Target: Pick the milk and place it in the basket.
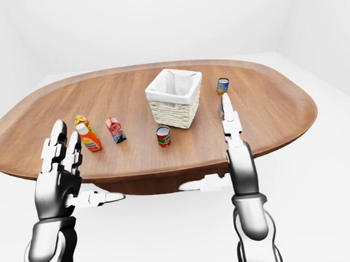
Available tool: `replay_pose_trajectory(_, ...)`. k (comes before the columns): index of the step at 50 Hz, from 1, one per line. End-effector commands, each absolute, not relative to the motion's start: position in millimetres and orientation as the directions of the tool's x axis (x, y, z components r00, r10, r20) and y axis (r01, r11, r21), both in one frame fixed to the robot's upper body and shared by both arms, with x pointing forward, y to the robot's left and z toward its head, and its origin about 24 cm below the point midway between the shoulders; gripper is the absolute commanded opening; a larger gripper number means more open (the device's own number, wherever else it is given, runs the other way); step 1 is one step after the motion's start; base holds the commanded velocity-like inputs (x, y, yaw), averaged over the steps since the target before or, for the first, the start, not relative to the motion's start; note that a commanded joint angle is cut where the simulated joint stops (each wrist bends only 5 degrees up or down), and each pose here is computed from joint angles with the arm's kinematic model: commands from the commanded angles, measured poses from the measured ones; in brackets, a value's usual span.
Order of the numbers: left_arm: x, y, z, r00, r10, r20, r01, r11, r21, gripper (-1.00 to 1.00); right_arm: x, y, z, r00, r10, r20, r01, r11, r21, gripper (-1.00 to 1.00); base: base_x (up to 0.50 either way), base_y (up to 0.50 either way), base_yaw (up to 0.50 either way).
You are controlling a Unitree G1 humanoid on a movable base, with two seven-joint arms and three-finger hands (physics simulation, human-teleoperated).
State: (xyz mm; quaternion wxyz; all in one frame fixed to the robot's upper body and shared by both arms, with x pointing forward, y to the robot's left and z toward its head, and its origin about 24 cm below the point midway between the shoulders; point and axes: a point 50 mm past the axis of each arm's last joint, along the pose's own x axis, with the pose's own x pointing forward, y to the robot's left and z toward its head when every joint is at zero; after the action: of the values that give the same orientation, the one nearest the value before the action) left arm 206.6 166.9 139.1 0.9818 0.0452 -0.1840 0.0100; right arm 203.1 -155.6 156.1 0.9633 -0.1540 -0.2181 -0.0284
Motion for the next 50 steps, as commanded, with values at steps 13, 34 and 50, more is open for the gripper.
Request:
replay_pose_trajectory(13,202.8,165.8,141.3,0.929,-0.009,0.370,-0.024,0.996,0.084,1.00,193.3,-156.0,170.7,0.872,0.038,0.489,0.086,0.970,-0.229,1.00,0.12,0.00,0.00)
replay_pose_trajectory(34,202.5,163.9,138.8,0.933,-0.014,0.359,-0.019,0.996,0.089,1.00,192.3,-156.6,171.0,0.872,0.034,0.489,0.101,0.964,-0.246,1.00,0.19,0.00,0.00)
replay_pose_trajectory(50,201.8,163.1,137.9,0.935,-0.014,0.355,-0.019,0.996,0.090,1.00,191.5,-155.9,170.7,0.873,0.037,0.487,0.097,0.964,-0.246,1.00,0.19,0.00,0.00)
